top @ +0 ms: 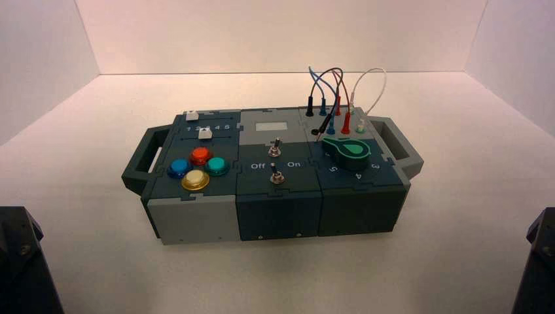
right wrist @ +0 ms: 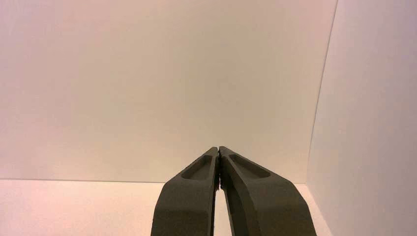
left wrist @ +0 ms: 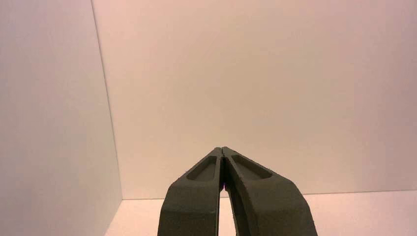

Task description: Pull the blue wire.

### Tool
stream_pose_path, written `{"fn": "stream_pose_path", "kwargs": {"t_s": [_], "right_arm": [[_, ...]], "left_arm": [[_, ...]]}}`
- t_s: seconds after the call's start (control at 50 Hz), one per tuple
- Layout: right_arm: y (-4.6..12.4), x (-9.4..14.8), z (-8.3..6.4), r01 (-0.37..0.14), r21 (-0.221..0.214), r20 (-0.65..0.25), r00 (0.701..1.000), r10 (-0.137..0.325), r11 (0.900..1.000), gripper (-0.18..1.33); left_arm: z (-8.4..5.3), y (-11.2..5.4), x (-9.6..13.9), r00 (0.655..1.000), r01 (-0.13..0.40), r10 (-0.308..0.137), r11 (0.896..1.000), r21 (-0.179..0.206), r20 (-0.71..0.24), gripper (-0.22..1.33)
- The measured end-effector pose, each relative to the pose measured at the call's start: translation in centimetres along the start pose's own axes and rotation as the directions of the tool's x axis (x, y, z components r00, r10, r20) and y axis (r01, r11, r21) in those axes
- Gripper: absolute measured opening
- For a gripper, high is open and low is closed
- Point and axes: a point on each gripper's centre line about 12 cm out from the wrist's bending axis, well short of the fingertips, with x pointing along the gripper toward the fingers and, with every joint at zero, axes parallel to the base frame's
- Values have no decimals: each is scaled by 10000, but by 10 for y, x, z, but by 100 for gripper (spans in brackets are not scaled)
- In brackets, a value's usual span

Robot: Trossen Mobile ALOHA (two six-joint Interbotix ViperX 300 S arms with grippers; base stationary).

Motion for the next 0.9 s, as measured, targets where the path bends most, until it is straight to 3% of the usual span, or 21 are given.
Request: {"fn": "stream_pose_path", "kwargs": {"t_s": [0.32, 0.5, 0.6, 0.62, 0.66, 0.74, 0.76, 0.8, 0.9], "right_arm": [[0, 0, -1, -15, -15, -46, 10000, 15, 10000, -14], [2, 1, -9, -77, -13, -812, 9967, 75, 10000, -14], [7, 5, -14, -322, -4, -1407, 9895, 318, 9995, -14], [9, 6, -15, -426, 14, -1635, 9856, 423, 9991, -14], [10, 7, -16, -472, 16, -1711, 9841, 468, 9989, -14], [18, 13, -23, -808, 27, -2372, 9682, 791, 9967, -14], [20, 15, -26, -898, 30, -2683, 9594, 873, 9960, -14], [22, 17, -28, -974, 32, -2933, 9514, 941, 9952, -14], [32, 26, -43, -1389, 31, -4081, 9039, 1281, 9903, -14]], "left_arm": [[-2, 0, -2, 9998, 6, -6, 10000, 0, -215, -16], [-11, -5, -3, 9935, 284, -286, 9996, -33, -1099, -16], [-16, -20, -2, 9756, 1037, -1033, 9946, -81, -1938, -16], [-19, -27, -1, 9647, 1356, -1350, 9907, -131, -2262, -16], [-19, -28, 0, 9628, 1421, -1410, 9898, -120, -2306, -16], [-28, -47, 4, 9236, 2277, -2216, 9736, -174, -3129, -16], [-33, -55, 5, 9017, 2624, -2524, 9648, -196, -3512, -16], [-36, -60, 7, 8870, 2804, -2674, 9597, -208, -3764, -16], [-56, -84, 10, 8023, 3715, -3355, 9280, -269, -4938, -16]]}}
